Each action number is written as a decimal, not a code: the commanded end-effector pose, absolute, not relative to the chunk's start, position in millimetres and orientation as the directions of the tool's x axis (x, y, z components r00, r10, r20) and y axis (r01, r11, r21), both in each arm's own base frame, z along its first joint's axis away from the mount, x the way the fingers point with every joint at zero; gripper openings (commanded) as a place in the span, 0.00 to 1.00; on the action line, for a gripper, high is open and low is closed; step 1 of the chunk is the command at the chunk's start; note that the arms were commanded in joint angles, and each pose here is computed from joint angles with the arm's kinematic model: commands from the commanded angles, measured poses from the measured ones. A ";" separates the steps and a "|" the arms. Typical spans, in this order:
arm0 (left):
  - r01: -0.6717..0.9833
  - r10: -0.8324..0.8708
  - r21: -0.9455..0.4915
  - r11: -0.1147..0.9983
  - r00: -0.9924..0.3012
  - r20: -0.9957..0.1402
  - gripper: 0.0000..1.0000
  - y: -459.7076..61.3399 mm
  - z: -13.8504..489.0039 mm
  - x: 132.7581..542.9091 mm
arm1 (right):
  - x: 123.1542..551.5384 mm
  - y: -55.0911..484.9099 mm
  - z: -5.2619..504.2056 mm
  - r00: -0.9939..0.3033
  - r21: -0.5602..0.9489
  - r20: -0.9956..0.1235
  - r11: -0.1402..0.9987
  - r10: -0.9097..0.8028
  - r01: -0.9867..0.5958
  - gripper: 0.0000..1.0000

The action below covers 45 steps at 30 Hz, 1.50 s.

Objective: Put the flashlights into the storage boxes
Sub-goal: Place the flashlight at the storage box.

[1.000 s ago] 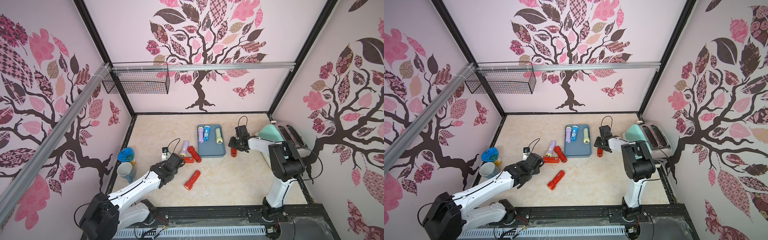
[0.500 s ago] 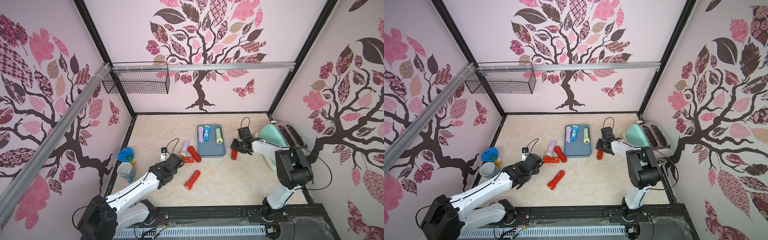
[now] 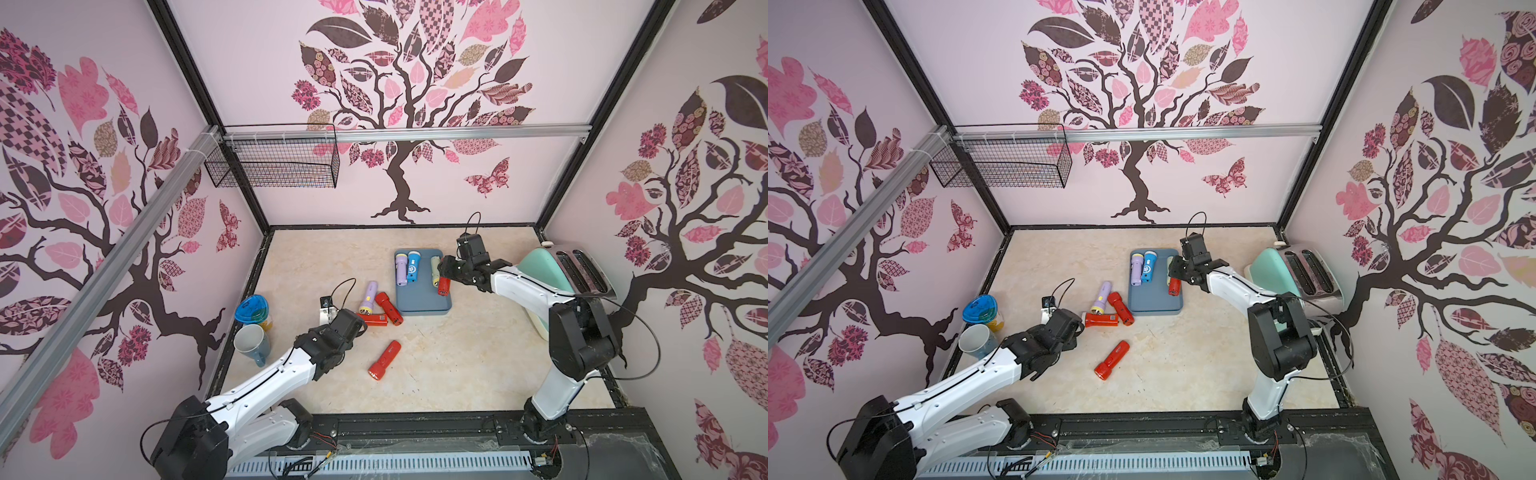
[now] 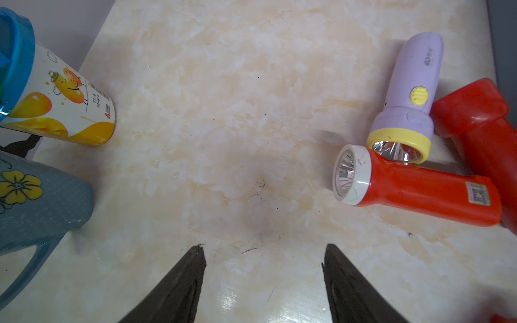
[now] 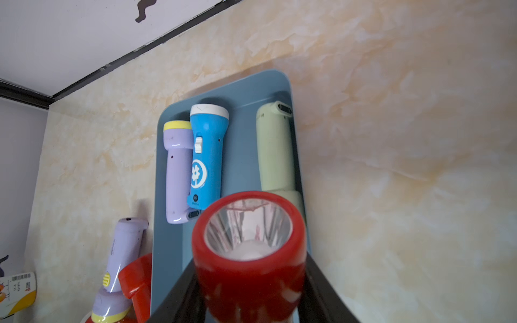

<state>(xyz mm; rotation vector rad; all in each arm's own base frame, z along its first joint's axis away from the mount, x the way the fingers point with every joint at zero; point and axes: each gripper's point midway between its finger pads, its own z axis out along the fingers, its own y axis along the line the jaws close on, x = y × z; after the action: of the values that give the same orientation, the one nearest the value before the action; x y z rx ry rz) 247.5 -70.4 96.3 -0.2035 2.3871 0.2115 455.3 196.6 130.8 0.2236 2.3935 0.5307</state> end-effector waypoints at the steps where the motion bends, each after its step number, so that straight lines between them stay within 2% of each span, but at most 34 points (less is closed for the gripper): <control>1: -0.209 -0.088 0.099 0.973 -0.728 -0.680 0.70 -67.0 91.5 243.9 | 472.2 224.6 118.0 -0.777 0.423 -0.575 0.906 0.255 -0.016 0.32; 7: -0.210 -0.089 0.095 0.973 -0.724 -0.684 0.71 -66.7 92.7 244.0 | 506.3 234.0 95.6 -0.784 0.358 -0.586 0.933 0.203 -0.026 0.33; 14: -0.212 -0.095 0.085 0.974 -0.713 -0.695 0.70 -65.7 95.2 243.6 | 528.3 237.7 81.5 -0.785 0.315 -0.593 0.949 0.178 -0.023 0.40; 20: -0.210 -0.094 0.083 0.974 -0.711 -0.697 0.71 -65.7 95.0 243.7 | 538.5 237.4 86.1 -0.775 0.297 -0.607 0.955 0.176 -0.016 0.63; 24: -0.210 -0.094 0.083 0.974 -0.711 -0.697 0.71 -65.7 94.7 243.5 | 538.3 236.9 96.2 -0.775 0.287 -0.609 0.958 0.169 -0.017 0.70; 27: -0.211 -0.094 0.084 0.974 -0.711 -0.697 0.70 -65.4 94.7 243.3 | 534.0 235.5 107.7 -0.769 0.288 -0.619 0.957 0.162 -0.030 0.71; 34: -0.204 -0.081 0.099 0.974 -0.722 -0.687 0.71 -66.8 92.3 244.7 | 493.3 221.5 138.3 -0.757 0.322 -0.630 0.945 0.175 -0.049 0.72; 38: -0.206 -0.076 0.113 0.972 -0.729 -0.680 0.71 -66.5 93.5 245.2 | 453.7 196.6 151.7 -0.735 0.291 -0.658 0.955 0.163 -0.049 0.76; 42: -0.205 -0.065 0.126 0.971 -0.727 -0.683 0.71 -64.9 100.1 245.3 | 402.9 159.3 138.7 -0.732 0.219 -0.666 0.976 0.143 -0.008 0.86; 45: -0.250 -0.100 0.112 0.962 -0.700 -0.707 0.70 -58.3 106.9 243.7 | 363.6 129.6 117.3 -0.734 0.168 -0.664 0.985 0.143 0.039 0.89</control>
<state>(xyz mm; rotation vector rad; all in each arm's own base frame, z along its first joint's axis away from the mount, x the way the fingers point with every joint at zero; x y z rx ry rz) 243.2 -63.7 94.3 -0.2039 2.3867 0.2444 387.5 157.2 132.2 0.0994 2.3873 0.3011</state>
